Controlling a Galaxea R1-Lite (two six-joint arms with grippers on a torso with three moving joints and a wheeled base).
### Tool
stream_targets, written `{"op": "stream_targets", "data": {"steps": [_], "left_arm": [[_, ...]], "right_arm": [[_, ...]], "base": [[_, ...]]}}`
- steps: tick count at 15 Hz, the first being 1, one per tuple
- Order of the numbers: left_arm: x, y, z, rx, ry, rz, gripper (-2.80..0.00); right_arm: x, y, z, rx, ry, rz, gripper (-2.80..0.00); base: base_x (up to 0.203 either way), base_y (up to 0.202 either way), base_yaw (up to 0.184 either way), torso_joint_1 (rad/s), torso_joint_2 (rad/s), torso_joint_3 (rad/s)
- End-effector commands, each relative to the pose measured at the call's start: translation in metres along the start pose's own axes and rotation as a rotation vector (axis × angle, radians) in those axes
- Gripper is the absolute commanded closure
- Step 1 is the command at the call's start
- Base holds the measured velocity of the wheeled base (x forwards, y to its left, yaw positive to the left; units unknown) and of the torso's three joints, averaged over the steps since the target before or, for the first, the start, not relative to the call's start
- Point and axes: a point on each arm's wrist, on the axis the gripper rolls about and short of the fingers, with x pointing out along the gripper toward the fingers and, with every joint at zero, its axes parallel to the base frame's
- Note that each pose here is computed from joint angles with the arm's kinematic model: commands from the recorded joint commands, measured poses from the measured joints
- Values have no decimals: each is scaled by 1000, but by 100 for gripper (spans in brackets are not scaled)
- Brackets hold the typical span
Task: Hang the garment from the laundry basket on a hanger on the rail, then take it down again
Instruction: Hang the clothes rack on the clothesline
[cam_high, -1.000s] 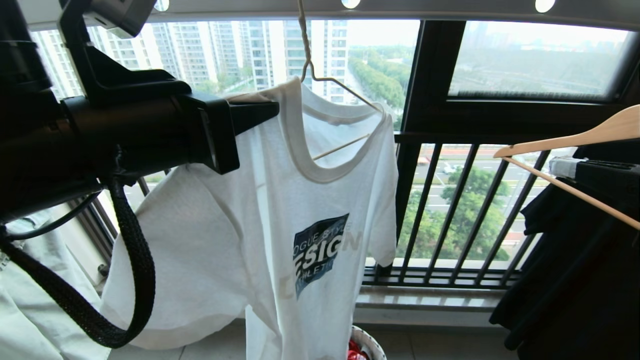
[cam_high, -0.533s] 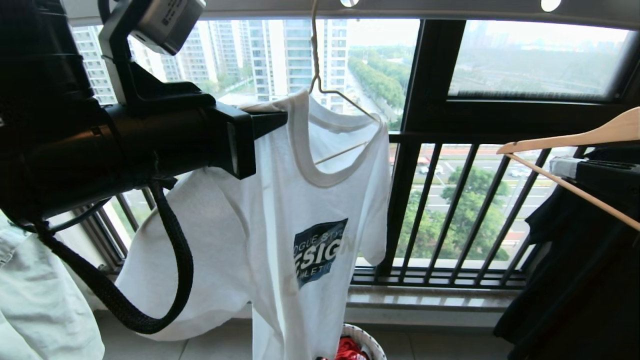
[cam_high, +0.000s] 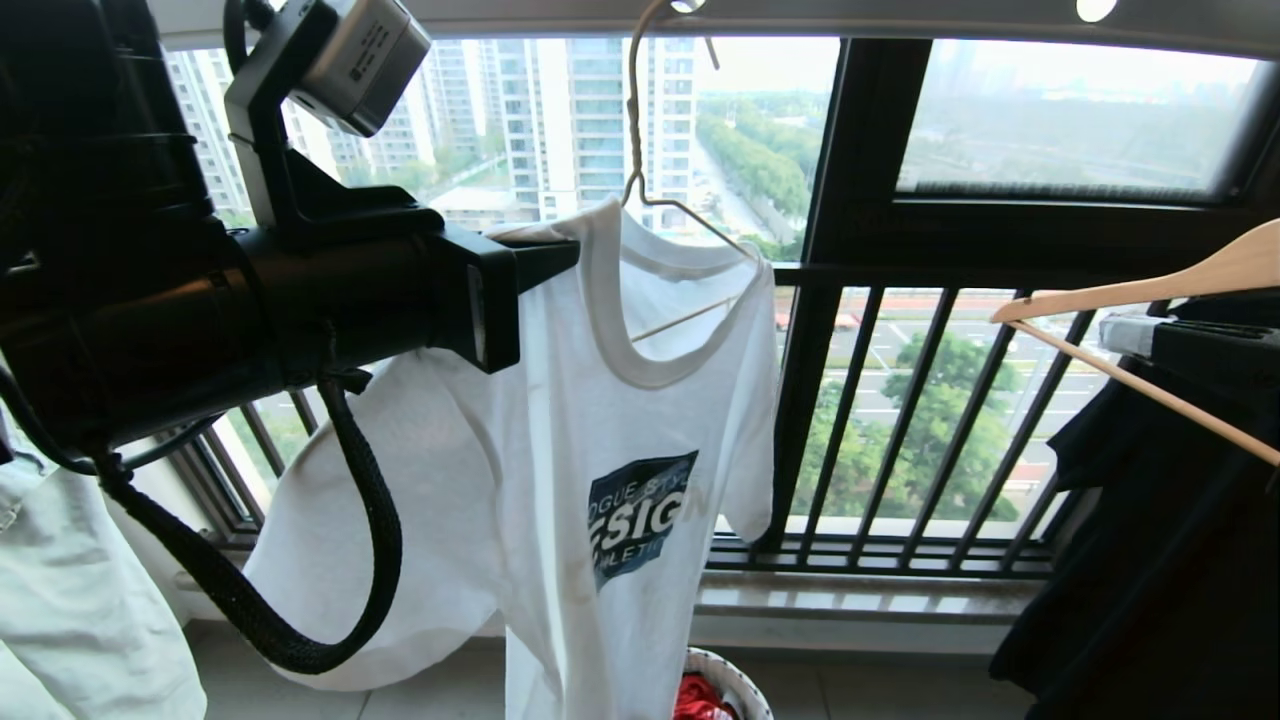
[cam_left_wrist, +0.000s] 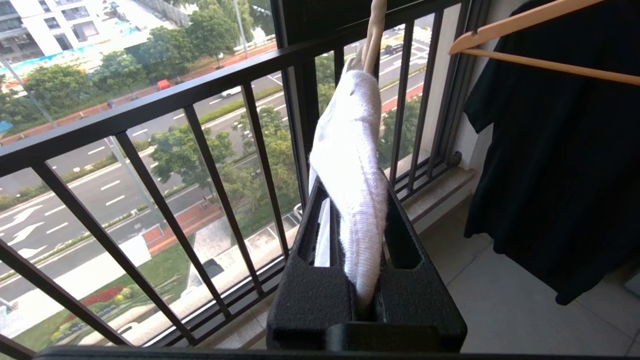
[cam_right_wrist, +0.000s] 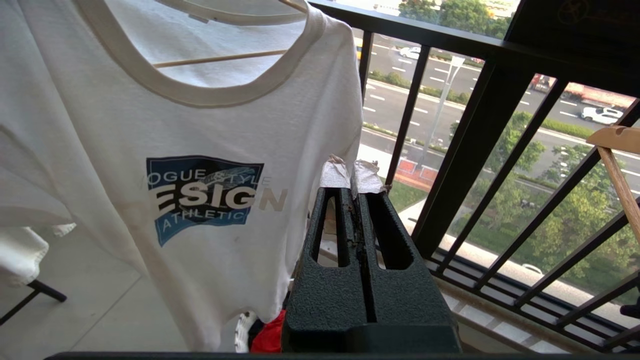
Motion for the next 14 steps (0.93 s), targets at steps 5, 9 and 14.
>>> {"op": "stream_targets", "data": {"steps": [5,9,14], "left_arm": [[-2,-1,0,-2,-1,-4,-280],[-11,-1,3,-4,-8,-9,-280],[-47,-13,19,-127,-38,-56,-280]], "right_arm": [[0,0,0,-1,0,-1,0],[0,0,0,-1,-2,-1,0],[0,0,1,1,-3,-1,0]], "base": [[0,0,0,0,0,0],[0,0,0,0,0,0],[0,0,0,0,0,0]]}}
